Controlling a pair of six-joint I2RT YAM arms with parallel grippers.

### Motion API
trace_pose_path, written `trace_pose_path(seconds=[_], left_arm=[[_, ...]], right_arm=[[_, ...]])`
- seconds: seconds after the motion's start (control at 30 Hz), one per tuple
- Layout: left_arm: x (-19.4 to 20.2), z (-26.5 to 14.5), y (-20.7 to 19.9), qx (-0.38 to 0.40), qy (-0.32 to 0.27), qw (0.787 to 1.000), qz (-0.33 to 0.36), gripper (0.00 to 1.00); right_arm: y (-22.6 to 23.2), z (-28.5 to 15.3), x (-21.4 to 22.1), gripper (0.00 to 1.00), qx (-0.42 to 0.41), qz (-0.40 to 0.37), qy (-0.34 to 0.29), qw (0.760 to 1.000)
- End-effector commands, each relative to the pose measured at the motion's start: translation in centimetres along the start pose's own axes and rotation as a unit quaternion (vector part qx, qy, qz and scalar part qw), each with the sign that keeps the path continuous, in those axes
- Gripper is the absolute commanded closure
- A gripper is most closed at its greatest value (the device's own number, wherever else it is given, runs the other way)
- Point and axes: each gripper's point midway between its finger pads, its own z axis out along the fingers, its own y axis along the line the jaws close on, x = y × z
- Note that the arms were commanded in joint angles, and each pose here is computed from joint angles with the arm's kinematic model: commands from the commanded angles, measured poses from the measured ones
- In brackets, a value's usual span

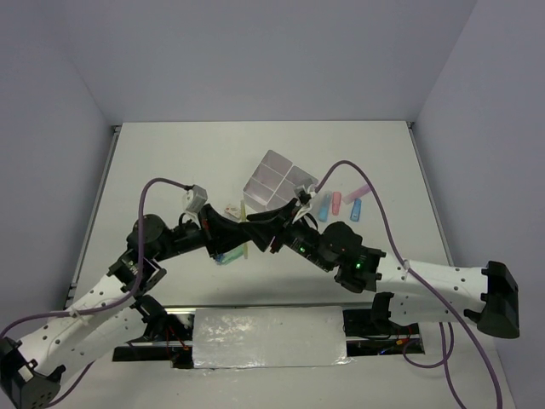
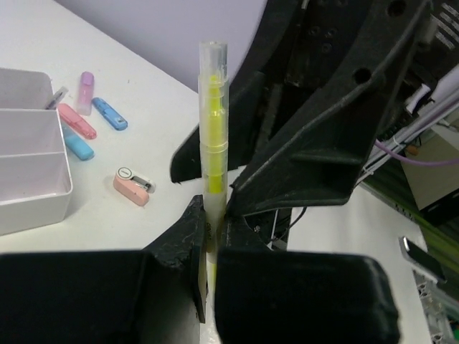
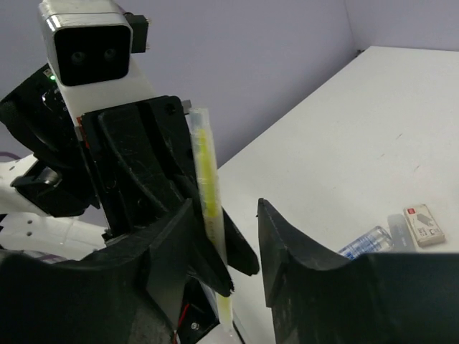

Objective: Sort the stationery into containers
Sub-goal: Close the pen cap on the pen.

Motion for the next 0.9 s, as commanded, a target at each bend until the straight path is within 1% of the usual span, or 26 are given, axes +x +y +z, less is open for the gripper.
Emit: trace_pose_path(seconds=[0.0,0.07,0.17,0.3,0.4,0.53,0.6,0.7,0.73,0.83,0.87], left_arm=[[-2.3,-0.7,-3.1,0.057,-0.026,0.996,0.065,1.0],[-2.2,-1.0,-3.5,0.064,-0.022,0.995,0.076,1.0],[-2.0,-0.9,-3.6,0.07,-0.016,0.994,0.077,1.0],[-0.8,-0.2,-3.8,0.084,0.01,0.994,0.07,1.0],[-0.3,0.2,-3.7,0.079,0.02,0.994,0.07,1.0],[-0.2,0.3,-3.9,0.081,0.025,0.993,0.076,1.0],[-0.3,0.3,-4.0,0.08,0.024,0.993,0.077,1.0],[-0.3,0.2,-3.9,0.077,0.023,0.994,0.077,1.0],[-0.3,0.2,-3.9,0.076,0.022,0.994,0.078,1.0],[-0.5,0.2,-4.0,0.076,0.022,0.994,0.077,1.0],[-0.5,0.2,-3.9,0.076,0.022,0.994,0.077,1.0]], right_arm=[[1.5,-0.7,-2.2,0.51,-0.025,-0.005,-0.024,0.999],[1.8,-0.8,-2.7,0.45,-0.028,-0.012,-0.024,0.999],[2.2,-0.7,-3.9,0.44,-0.026,-0.025,-0.026,0.999],[3.0,-0.4,-5.3,0.43,-0.03,-0.045,-0.025,0.998],[4.1,-0.4,-5.9,0.43,-0.053,-0.056,-0.026,0.997],[3.9,0.1,-5.8,0.44,-0.044,-0.064,-0.019,0.997],[3.8,0.4,-5.4,0.47,-0.042,-0.068,-0.012,0.997],[3.5,0.5,-5.1,0.57,-0.037,-0.069,-0.007,0.997],[3.5,0.6,-4.8,0.64,-0.037,-0.069,-0.005,0.997],[3.2,0.5,-4.0,0.66,-0.038,-0.069,0.004,0.997],[3.1,0.5,-3.6,0.7,-0.037,-0.07,0.008,0.997]])
